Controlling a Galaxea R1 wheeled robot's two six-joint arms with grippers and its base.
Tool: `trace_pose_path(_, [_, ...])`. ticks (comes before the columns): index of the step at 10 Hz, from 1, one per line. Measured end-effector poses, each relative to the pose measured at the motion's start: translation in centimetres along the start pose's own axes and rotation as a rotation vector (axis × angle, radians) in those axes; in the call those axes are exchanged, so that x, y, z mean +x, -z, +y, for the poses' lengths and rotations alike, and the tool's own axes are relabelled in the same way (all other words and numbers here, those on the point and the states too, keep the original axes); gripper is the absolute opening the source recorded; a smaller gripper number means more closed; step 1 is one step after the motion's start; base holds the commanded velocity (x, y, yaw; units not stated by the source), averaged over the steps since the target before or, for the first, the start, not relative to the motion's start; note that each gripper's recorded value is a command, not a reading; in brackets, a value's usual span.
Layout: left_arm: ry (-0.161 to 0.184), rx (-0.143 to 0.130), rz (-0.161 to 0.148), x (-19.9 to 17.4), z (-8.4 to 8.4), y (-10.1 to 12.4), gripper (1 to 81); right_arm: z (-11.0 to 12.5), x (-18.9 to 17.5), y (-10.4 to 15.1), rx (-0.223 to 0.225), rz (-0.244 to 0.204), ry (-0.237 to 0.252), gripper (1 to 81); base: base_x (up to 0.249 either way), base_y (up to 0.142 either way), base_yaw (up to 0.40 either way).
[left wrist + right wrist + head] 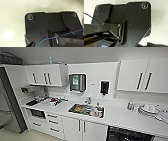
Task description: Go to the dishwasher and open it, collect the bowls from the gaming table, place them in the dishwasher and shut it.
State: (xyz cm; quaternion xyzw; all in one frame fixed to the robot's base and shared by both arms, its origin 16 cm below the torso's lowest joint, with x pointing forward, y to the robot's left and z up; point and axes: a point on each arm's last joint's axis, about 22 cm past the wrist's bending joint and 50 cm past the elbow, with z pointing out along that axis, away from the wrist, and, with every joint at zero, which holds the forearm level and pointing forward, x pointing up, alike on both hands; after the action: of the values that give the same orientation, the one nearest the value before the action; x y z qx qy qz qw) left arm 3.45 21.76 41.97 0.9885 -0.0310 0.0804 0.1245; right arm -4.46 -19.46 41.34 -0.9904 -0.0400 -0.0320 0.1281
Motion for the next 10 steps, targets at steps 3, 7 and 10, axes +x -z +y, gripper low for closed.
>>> trace_pose_path(3, [-0.012,0.0,0.001,0.06,-0.05,0.02,81.1,-0.13,0.14,-0.02,0.003,0.002,-0.002,81.1,0.0,0.0,0.357])
trace_pose_path(7, [-0.011,-0.008,0.006,0.35,0.51,-0.11,81.1,-0.42,0.03,-0.06,0.008,-0.001,-0.001,81.1,0.0,0.0,0.357])
trace_pose_path(10, [-0.011,-0.011,0.006,0.38,0.76,-0.17,81.1,-0.38,0.34,-0.06,0.007,0.002,-0.001,81.1,0.0,0.0,0.357])
